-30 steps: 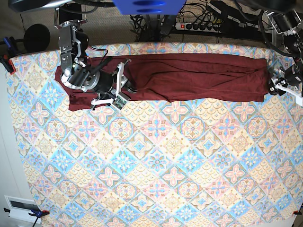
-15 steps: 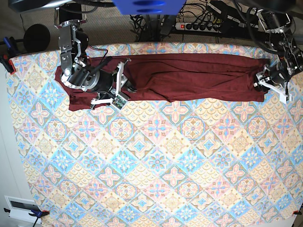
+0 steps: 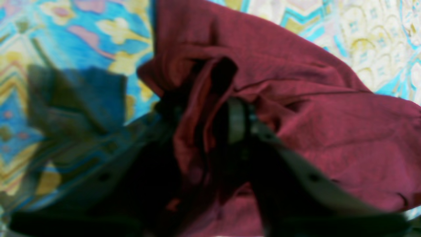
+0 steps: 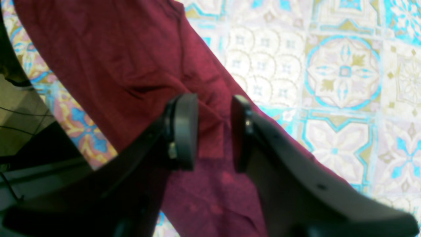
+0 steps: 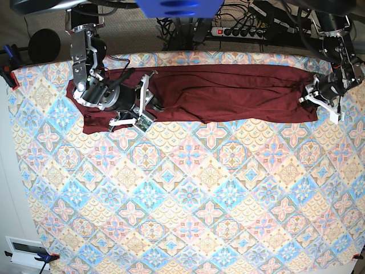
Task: Layout the t-shirt on the table in an organized manner, then fold the t-shirt properly
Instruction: 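Hold both strip ends and pull them apart to straighten the strip, then fold the strip end with the left gripper toward the right gripper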
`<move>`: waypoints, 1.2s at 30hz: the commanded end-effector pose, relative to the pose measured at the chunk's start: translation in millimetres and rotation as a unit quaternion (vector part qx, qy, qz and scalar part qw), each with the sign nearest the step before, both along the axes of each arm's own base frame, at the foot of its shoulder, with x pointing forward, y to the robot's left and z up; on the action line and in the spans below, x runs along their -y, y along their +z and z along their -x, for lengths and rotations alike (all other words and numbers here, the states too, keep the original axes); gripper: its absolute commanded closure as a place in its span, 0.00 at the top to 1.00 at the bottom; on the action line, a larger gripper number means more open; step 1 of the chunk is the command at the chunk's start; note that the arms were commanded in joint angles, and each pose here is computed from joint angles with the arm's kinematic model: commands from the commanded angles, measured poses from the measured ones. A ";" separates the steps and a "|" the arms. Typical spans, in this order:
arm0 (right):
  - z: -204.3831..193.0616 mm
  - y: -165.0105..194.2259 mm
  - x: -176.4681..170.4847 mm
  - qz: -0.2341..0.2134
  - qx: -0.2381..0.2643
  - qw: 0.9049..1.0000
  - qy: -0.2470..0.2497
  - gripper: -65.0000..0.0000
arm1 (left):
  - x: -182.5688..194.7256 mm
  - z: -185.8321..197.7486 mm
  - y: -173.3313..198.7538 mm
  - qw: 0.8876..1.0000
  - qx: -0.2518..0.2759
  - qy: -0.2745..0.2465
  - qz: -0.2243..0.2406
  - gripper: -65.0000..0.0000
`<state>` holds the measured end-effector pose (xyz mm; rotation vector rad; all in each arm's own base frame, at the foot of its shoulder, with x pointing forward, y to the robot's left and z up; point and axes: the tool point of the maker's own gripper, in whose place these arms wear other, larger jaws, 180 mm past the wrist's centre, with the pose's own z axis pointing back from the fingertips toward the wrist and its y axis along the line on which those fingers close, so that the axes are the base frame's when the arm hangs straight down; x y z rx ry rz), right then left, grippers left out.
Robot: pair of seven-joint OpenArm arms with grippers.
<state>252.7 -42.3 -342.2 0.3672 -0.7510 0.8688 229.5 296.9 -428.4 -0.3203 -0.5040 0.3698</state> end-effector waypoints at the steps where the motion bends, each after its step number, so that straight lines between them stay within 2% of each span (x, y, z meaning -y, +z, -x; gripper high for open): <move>1: -4.3 11.6 -2.9 -0.014 0.019 1.000 0.004 0.26 | 6.6 -1.6 2.0 1.000 0.006 -0.007 0.011 0.13; 6: -3.8 11.7 -3.0 -0.014 0.019 1.000 0.004 0.26 | -27.6 -7.6 19.4 0.998 0.045 0.046 -0.005 0.03; 11: -3.6 13.9 -4.6 -0.021 0.019 1.000 0.005 0.26 | -76.4 -5.9 44.7 0.992 0.071 0.095 -0.040 0.02; 17: -9.5 30.9 0.1 -0.084 0.019 0.996 -0.017 0.26 | -115.1 -29.6 89.6 0.985 0.110 0.094 -0.089 0.02; 23: -17.4 38.1 13.9 -0.095 0.028 0.994 -0.041 0.26 | -133.6 -45.5 121.3 0.978 0.145 0.091 -0.121 0.02; 27: -18.5 37.3 20.4 -0.093 0.028 0.994 -0.051 0.26 | -118.1 -44.7 129.5 0.980 0.148 0.066 -0.115 0.02; 32: -18.4 36.5 24.1 -0.086 0.028 0.995 -0.050 0.26 | -55.9 -38.8 139.4 0.983 0.165 0.003 -0.081 0.02; 36: -18.4 36.5 24.1 -0.086 0.028 0.995 -0.050 0.26 | -10.1 -30.5 136.2 0.983 0.173 -0.018 -0.052 0.02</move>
